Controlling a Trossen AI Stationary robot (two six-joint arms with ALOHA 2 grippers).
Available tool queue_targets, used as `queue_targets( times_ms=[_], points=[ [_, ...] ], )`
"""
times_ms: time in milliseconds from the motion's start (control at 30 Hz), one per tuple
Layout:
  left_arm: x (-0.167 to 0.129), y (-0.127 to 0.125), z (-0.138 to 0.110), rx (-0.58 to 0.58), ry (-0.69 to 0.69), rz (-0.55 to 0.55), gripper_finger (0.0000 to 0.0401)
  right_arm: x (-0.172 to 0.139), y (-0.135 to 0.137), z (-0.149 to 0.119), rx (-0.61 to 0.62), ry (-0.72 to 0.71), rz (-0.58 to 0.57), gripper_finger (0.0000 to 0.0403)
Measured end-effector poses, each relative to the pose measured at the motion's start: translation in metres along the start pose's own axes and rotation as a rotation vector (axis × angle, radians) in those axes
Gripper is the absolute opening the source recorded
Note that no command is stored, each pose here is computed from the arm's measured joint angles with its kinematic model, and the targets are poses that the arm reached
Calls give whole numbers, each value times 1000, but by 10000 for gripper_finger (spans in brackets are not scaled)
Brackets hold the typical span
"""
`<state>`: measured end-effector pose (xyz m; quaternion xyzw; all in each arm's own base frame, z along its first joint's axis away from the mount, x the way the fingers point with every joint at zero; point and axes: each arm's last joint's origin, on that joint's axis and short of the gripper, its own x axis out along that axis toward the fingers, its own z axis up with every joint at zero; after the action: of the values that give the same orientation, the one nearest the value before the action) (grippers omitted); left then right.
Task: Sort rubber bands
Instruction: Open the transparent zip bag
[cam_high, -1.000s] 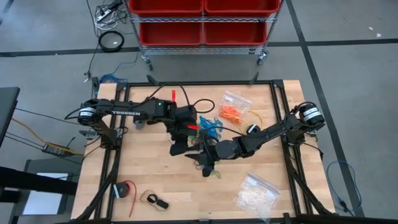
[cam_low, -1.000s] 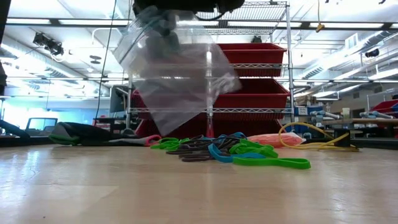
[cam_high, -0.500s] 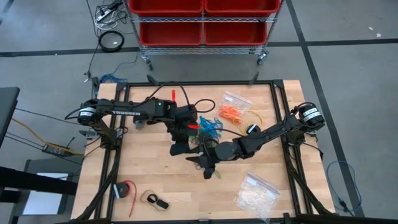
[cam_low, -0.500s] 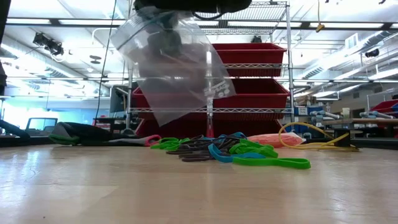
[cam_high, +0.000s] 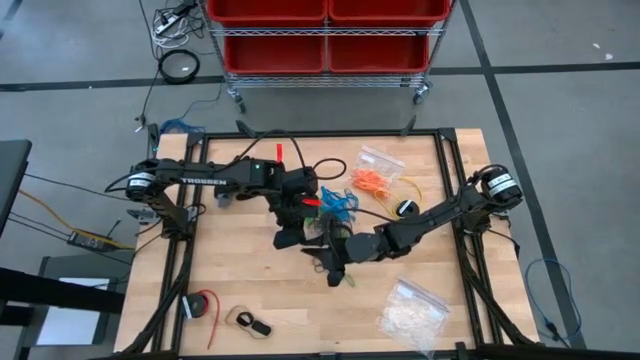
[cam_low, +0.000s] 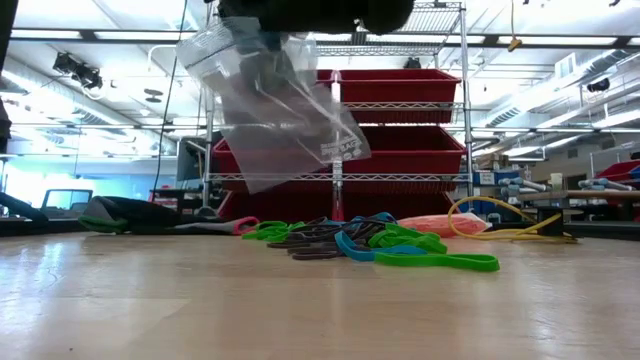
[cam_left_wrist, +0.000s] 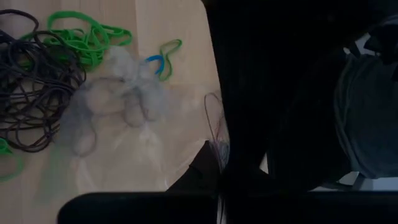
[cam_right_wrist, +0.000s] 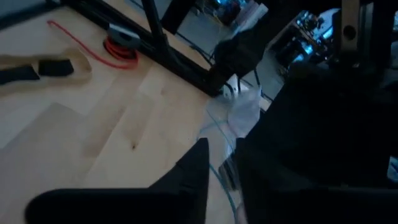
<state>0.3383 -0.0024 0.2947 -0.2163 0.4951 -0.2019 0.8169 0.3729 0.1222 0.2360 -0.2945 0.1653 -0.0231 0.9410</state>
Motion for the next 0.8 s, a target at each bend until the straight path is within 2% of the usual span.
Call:
queue_targets(
  times_ms=[133, 467, 800],
  points=[
    [-3, -1, 0, 2, 9, 21, 5, -1, 3, -2, -14, 36, 2, 8],
    [-16, -4, 8, 38, -35, 32, 5, -2, 6, -10, 15, 113, -20, 1],
    [-16, -3, 7, 21, -28, 76, 5, -5, 9, -5, -68, 119, -97, 11]
  ],
)
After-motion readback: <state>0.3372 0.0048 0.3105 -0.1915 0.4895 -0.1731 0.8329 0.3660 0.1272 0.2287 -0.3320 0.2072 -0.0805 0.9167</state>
